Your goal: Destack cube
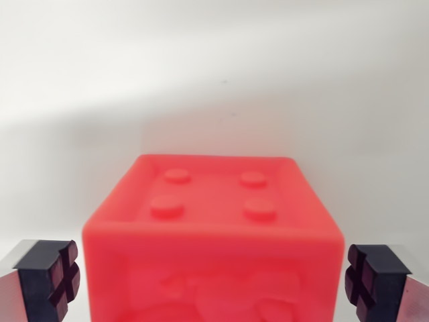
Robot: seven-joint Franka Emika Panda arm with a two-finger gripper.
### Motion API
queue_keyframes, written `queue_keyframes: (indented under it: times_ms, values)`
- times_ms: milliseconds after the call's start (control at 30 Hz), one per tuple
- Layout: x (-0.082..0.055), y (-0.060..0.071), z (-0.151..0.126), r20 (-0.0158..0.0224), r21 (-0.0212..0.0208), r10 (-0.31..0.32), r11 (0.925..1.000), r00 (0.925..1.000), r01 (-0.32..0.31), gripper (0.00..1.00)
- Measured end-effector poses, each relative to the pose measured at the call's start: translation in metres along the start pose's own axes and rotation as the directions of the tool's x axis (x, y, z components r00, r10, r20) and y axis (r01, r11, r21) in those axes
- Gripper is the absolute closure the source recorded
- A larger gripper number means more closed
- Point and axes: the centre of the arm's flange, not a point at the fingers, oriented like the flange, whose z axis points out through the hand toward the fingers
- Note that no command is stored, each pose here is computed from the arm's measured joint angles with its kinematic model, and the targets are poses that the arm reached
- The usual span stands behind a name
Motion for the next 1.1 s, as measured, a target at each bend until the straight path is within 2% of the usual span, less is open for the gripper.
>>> queue_keyframes:
  times_ms: [300,467,600,867,933,1100]
  values:
    - [0.0,0.0,-0.019,-0.0008,0.0017,0.0,1.0,1.0,0.0,0.0]
    - [0.0,0.0,-0.033,-0.0002,0.0009,0.0,1.0,1.0,0.0,0.0]
    - [0.0,0.0,-0.048,-0.0009,0.0025,0.0,1.0,1.0,0.0,0.0]
    - [0.001,-0.001,-0.077,-0.0009,0.003,0.0,1.0,1.0,0.0,0.0]
    - [0.001,-0.001,-0.086,-0.0017,0.0045,0.0,1.0,1.0,0.0,0.0]
    - [0.001,-0.001,-0.108,-0.0012,0.0041,0.001,1.0,1.0,-0.001,0.0]
